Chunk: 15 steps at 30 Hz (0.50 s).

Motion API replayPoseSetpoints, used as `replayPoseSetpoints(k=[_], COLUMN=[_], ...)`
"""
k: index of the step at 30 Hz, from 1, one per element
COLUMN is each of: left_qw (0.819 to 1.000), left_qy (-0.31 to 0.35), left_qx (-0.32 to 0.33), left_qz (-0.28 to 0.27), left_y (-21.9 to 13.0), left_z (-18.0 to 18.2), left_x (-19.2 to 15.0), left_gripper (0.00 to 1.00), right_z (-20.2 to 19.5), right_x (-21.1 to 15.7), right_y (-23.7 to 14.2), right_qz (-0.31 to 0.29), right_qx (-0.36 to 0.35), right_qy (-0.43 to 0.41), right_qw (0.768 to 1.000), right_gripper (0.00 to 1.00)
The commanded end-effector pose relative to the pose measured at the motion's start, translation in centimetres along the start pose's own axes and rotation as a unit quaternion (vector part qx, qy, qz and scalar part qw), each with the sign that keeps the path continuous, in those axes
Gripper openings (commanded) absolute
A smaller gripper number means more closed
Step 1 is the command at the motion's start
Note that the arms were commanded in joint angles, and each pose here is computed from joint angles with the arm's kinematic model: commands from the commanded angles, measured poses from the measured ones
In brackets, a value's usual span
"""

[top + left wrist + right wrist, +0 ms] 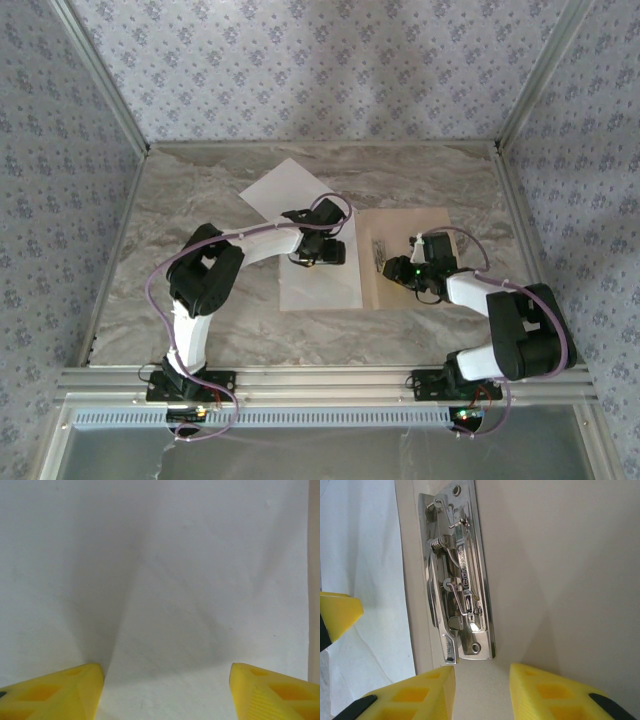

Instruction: Put the files into the folder

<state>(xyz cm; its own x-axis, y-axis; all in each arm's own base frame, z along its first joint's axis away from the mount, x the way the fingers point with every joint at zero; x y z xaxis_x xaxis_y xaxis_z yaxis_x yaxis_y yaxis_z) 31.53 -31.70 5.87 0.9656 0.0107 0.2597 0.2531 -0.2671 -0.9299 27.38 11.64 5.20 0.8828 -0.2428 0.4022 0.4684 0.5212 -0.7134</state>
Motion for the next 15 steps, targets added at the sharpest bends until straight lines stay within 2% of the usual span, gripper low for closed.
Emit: replayPoseSetpoints(k=[1, 15], left_qw=[1.000, 0.999], left_qy=[-0.015, -0.025], left_qx=[0.024, 0.034], left_qz=[0.006, 0.007], left_y=[-0.66, -0.85], left_z=[1.62, 2.29], left_x=[-0.31, -0.31], left_gripper=[0.69, 0.69], right_z=[-0.72, -0.60], right_x=[-1.22, -1.29], right_y=[-0.18, -0.27], right_qz=[0.016, 0.017], right_qx=[-0.018, -0.016], right_qy=[0.012, 0.012], right_qw=[1.000, 1.000], right_gripper=[0.36, 0.36])
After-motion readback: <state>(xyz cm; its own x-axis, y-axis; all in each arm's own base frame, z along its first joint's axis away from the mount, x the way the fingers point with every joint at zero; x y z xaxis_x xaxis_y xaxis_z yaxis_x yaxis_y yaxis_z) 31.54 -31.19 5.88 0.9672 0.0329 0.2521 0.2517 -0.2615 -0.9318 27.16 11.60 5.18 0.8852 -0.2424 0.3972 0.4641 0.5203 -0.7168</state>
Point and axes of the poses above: each hand's point on the last joint's axis, 136 mm out from that joint toward the fingers, its own y axis out along the fingers, its own z axis along the line the jaws close on, x = y × z, the point moved 3 cm from there along -y, back along the fingers, and after that the axes turned 5 degrees about -y, right-handed, at the moved point
